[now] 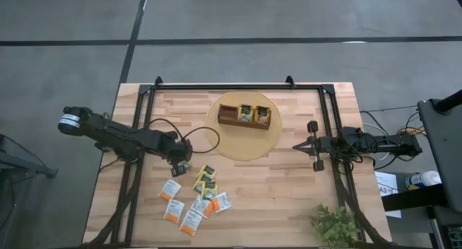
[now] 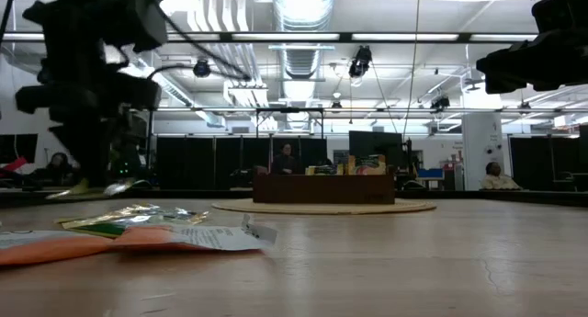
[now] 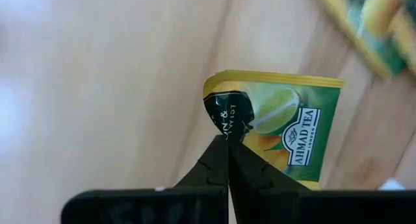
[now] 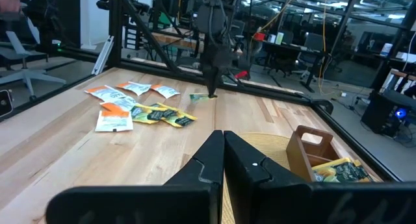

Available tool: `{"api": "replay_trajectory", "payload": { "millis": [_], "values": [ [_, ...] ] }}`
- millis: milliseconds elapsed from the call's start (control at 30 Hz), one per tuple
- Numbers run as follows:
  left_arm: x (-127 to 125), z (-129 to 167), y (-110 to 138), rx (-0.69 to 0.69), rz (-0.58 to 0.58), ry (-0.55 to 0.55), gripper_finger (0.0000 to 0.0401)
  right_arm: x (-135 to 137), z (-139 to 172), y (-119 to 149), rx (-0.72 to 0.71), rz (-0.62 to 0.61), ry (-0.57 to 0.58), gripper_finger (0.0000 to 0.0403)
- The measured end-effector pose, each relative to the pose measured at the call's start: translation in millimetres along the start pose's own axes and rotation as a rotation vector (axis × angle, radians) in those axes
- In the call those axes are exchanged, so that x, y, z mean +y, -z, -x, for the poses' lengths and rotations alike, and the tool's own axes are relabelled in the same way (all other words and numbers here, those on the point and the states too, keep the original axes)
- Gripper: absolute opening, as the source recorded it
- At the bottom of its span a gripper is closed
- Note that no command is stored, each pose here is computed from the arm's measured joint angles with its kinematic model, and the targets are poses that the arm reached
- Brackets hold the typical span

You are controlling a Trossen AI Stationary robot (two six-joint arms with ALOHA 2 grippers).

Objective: Pick & Place Tea
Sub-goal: Put the green tea bag into the middle section of wooden organizer

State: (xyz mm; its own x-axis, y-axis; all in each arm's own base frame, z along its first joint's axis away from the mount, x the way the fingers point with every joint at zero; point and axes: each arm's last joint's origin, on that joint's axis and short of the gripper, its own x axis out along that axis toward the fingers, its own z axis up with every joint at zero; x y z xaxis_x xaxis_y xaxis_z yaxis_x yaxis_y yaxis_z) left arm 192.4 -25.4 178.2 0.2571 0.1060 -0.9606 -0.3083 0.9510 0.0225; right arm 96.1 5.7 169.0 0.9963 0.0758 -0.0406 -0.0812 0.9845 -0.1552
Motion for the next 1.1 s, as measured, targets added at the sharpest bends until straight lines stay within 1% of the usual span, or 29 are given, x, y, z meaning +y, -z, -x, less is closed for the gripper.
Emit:
{"api": "replay_trajectory", "payload": {
  "millis": [100, 233, 400, 667, 833, 1033, 1100],
  "values": [
    [0.7, 11.2, -10.9, -0.055, -0.026, -0.05, 0.0, 0.0, 0.0, 0.0, 0.0, 0.0, 0.0, 0.0009],
    [3.2, 29.1, -31.7, -0.148, -0.079, -0.086, 0.0, 0.0, 0.0, 0.0, 0.0, 0.0, 0.0, 0.0009],
    [13.2, 44.3, -53.6, -0.207, -0.096, -0.102, 0.0, 0.0, 0.0, 0.0, 0.0, 0.0, 0.0, 0.0009],
    [24.5, 61.1, -82.6, -0.284, -0.166, -0.127, 0.0, 0.0, 0.0, 0.0, 0.0, 0.0, 0.0, 0.0009],
    [26.0, 62.0, -104.0, -0.342, -0.226, -0.144, 0.0, 0.0, 0.0, 0.0, 0.0, 0.0, 0.0, 0.0009],
    [25.2, 48.1, -130.5, -0.37, -0.303, -0.175, 0.0, 0.0, 0.0, 0.0, 0.0, 0.0, 0.0, 0.0009],
    [27.1, 43.9, -139.5, -0.376, -0.299, -0.189, 0.0, 0.0, 0.0, 0.0, 0.0, 0.0, 0.0, 0.0009]
  ]
}}
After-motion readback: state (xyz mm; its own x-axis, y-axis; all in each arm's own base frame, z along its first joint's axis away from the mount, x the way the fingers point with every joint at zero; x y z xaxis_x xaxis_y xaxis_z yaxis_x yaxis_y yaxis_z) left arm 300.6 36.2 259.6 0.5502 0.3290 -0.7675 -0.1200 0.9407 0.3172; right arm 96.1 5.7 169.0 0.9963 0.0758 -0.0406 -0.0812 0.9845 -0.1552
